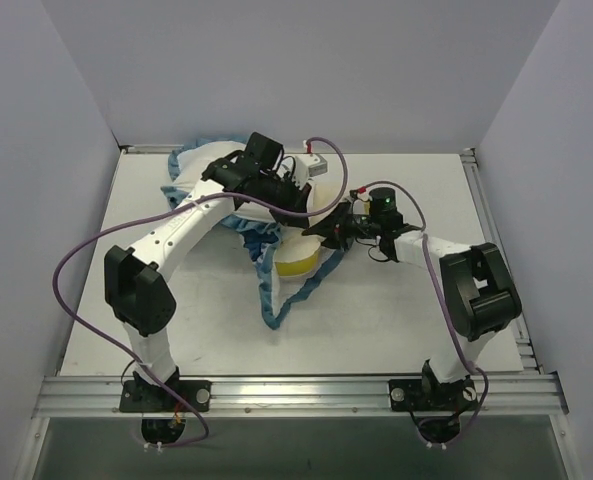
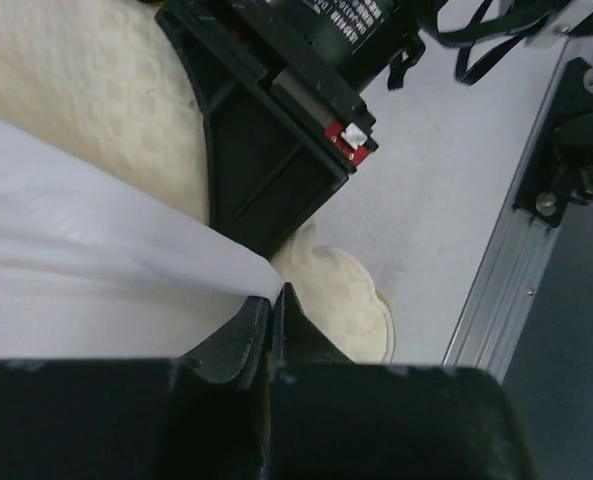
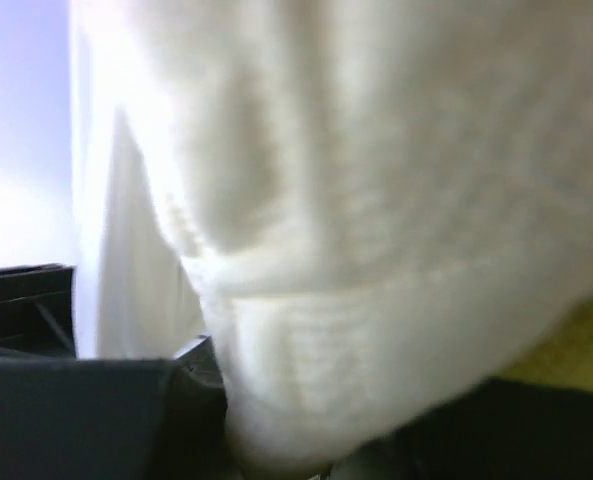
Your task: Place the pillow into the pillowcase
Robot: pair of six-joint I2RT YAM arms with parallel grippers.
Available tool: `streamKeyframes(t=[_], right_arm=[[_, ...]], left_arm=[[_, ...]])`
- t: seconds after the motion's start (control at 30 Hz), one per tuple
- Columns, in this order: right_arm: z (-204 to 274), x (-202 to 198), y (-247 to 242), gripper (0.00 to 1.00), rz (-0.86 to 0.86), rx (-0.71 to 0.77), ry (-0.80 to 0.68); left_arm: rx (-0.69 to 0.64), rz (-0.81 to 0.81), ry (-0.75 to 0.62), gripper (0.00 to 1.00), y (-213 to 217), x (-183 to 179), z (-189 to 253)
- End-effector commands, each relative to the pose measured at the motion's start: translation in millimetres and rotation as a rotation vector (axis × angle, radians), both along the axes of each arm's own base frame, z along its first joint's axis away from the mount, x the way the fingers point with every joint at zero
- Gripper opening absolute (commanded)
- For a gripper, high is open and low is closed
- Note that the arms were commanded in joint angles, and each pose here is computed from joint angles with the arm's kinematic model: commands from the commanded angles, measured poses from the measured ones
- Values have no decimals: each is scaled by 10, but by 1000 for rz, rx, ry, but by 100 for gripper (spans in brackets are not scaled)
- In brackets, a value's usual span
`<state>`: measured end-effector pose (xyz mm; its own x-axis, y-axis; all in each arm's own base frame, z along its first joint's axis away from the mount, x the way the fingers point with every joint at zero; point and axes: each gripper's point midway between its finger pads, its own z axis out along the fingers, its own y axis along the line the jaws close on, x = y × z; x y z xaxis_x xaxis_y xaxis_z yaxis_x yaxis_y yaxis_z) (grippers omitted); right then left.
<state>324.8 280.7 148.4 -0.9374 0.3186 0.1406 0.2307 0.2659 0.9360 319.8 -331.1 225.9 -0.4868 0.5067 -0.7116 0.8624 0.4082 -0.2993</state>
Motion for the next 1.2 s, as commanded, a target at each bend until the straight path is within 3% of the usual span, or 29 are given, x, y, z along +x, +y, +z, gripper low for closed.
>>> streamKeyframes(t=[0.0,0.1,0.2,0.3,0.4,0.47,0.53,0.6,0.63,0.67,0.73,0.77,0.83,0.87,0.93,0.97,1.0,1.03,1.07,1.1,1.17], right_arm=[[240,103,272,0,-46,145,-93],[-88,134,297,0,-4,25,-122],[-673,30,267,0,54,-113,-64],[-919,9,276,0,63,-108,23],[-895,-36,326,0,105,-98,-12],[-790,-73,333,0,127,-79,-28],[-746,-170,309,0,173,-75,-44],[-640,-279,265,0,258,-96,-91],[-727,-345,186,0,373,-174,-287],[-746,-615,35,0,459,-270,-195],[-872,-954,-126,0,594,-382,-210],[-910,-1054,-184,0,662,-400,-265],[-983,-1324,-297,0,739,-438,-239],[-1006,-1400,-332,3,761,-432,-233],[-1000,-1519,-431,32,765,-414,-141],[-978,-1510,-469,49,751,-404,-117],[-940,-1442,-522,73,709,-394,-91],[-907,-1339,-581,82,659,-391,-80],[-844,-1103,-744,88,556,-388,-79],[-770,-937,-811,88,490,-384,-72],[-594,-456,-1040,88,328,-395,-123]], left_arm=[[-202,-147,146,0,-214,-351,265],[-156,-89,179,0,100,-259,-48],[-59,-104,82,0,349,-314,-286],[16,-73,23,3,517,-330,-353],[101,-40,-29,4,688,-299,-431],[142,-16,-34,15,775,-296,-439],[141,-21,-33,20,796,-283,-362],[151,-33,-26,47,835,-314,-308],[158,1,-56,59,879,-213,-216],[149,43,-59,71,899,-137,-149],[146,159,-105,77,959,197,7],[143,232,-116,77,959,355,58],[202,341,-158,77,1003,702,-7],[174,392,-200,77,954,884,123],[201,431,-195,77,908,1128,-84],[178,440,-226,76,843,1260,15],[185,442,-230,75,808,1334,-34],[202,447,-212,75,765,1446,-205],[197,450,-211,74,717,1519,-245],[183,462,-246,74,661,1636,-141],[204,465,-229,73,579,1786,-365]])
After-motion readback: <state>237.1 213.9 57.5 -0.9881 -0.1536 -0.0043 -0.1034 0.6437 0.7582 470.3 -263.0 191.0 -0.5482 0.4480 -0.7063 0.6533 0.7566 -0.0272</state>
